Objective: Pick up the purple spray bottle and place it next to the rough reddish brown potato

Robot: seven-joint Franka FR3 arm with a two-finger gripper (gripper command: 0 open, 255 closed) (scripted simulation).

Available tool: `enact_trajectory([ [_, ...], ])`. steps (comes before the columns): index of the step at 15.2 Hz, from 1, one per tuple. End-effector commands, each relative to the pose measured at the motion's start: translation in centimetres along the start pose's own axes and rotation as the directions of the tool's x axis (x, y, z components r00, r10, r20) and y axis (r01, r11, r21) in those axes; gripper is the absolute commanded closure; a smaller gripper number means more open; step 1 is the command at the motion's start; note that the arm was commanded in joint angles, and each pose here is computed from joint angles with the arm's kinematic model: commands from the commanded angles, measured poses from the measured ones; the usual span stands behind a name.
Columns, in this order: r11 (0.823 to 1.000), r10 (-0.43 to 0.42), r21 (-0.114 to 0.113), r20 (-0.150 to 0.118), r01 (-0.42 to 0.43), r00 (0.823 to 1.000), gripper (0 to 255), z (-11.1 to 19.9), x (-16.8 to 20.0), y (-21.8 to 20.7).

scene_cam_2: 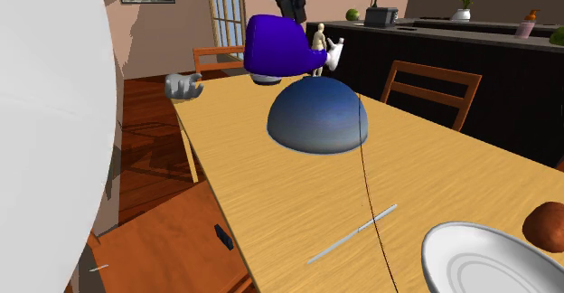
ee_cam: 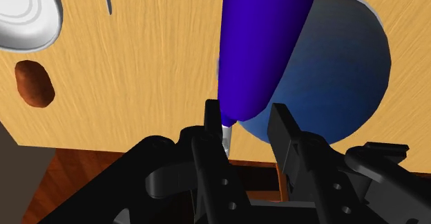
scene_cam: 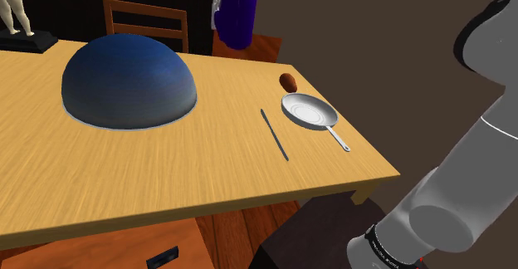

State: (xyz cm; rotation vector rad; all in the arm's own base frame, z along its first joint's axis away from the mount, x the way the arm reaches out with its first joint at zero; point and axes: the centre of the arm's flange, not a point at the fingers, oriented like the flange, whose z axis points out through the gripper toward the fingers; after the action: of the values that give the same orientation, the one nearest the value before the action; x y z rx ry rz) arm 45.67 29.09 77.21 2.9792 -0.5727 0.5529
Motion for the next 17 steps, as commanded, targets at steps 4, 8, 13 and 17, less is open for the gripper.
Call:
enact_trajectory([
  [4,1.000,0.000,0.002,0.001,0.000,1.000,255,2.7,2.3,5.4],
  [8,1.000,0.000,0.002,0.001,0.000,1.000,255,4.9,4.2,9.9],
  [13,1.000,0.000,0.001,0.001,0.000,1.000,255,7.6,6.5,15.4],
  [17,1.000,0.000,0.001,0.001,0.000,1.000,255,9.8,8.3,19.9],
])
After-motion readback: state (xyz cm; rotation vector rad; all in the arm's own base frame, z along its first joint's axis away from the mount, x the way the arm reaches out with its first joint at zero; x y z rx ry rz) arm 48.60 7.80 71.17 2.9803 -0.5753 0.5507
